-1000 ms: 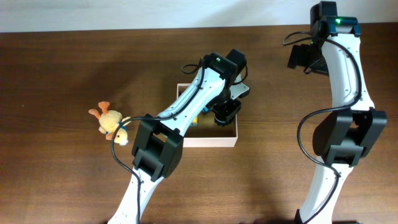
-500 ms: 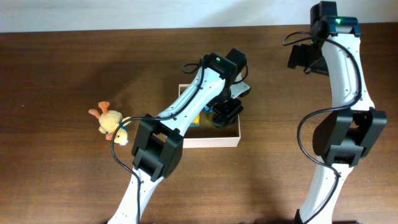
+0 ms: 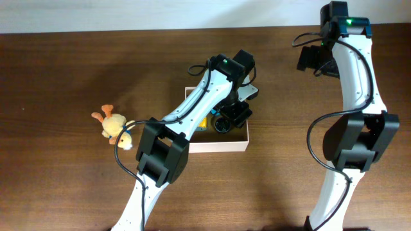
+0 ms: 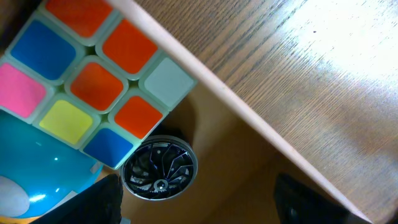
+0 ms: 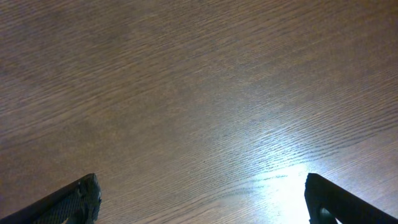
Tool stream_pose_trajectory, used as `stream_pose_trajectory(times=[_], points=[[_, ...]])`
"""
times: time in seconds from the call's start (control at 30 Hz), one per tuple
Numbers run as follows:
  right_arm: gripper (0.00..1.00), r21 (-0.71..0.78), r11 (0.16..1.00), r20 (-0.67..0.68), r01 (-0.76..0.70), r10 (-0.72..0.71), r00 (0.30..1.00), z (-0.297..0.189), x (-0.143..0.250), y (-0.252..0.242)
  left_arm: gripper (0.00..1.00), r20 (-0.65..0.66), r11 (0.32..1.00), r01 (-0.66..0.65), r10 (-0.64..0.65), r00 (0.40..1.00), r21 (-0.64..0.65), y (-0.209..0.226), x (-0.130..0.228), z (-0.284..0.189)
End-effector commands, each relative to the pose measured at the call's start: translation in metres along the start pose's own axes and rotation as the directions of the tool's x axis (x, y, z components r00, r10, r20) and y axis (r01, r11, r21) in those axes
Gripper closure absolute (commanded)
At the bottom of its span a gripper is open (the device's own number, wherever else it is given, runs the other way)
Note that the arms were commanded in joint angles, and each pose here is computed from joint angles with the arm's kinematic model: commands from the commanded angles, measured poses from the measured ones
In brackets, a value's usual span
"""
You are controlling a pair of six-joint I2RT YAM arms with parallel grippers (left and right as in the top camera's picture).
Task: Pack container
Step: 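Raise the left gripper and move it left over the plush duck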
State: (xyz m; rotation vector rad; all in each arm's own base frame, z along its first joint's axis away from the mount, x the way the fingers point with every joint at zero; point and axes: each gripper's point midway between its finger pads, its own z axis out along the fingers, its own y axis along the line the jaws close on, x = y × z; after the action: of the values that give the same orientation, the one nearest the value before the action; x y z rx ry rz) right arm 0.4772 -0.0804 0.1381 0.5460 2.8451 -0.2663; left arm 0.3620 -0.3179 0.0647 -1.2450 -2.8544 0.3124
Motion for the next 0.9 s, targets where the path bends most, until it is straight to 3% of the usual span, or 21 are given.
stream_pose_trajectory(times=[0.0, 0.27, 0.4, 0.6, 0.87], points=[[0.01, 0.006, 1.0, 0.024, -0.01, 0.01, 1.0, -0.009, -0.003, -0.002, 0.21, 0.017, 1.0, -0.015, 0.015, 1.0, -0.005, -0.002, -0.003, -0.009], [0.01, 0.006, 1.0, 0.024, -0.01, 0.01, 1.0, -0.009, -0.003, -0.002, 0.22, 0.11, 0.999, -0.034, 0.037, 0.993, -0.026, -0.004, -0.018, -0.06], [0.01, 0.006, 1.0, 0.024, -0.01, 0.01, 1.0, -0.009, -0.003, -0.002, 0.21, 0.171, 0.997, 0.009, 0.004, 0.985, -0.078, 0.014, -0.021, -0.093], [0.01, 0.006, 1.0, 0.024, -0.01, 0.01, 1.0, -0.009, -0.003, -0.002, 0.2, 0.198, 0.932, 0.296, -0.257, 0.946, -0.208, 0.095, 0.008, -0.124], [0.01, 0.006, 1.0, 0.024, -0.01, 0.01, 1.0, -0.009, -0.003, -0.002, 0.17, 0.224, 0.759, 0.619, -0.579, 0.784, -0.204, 0.205, 0.078, -0.147]])
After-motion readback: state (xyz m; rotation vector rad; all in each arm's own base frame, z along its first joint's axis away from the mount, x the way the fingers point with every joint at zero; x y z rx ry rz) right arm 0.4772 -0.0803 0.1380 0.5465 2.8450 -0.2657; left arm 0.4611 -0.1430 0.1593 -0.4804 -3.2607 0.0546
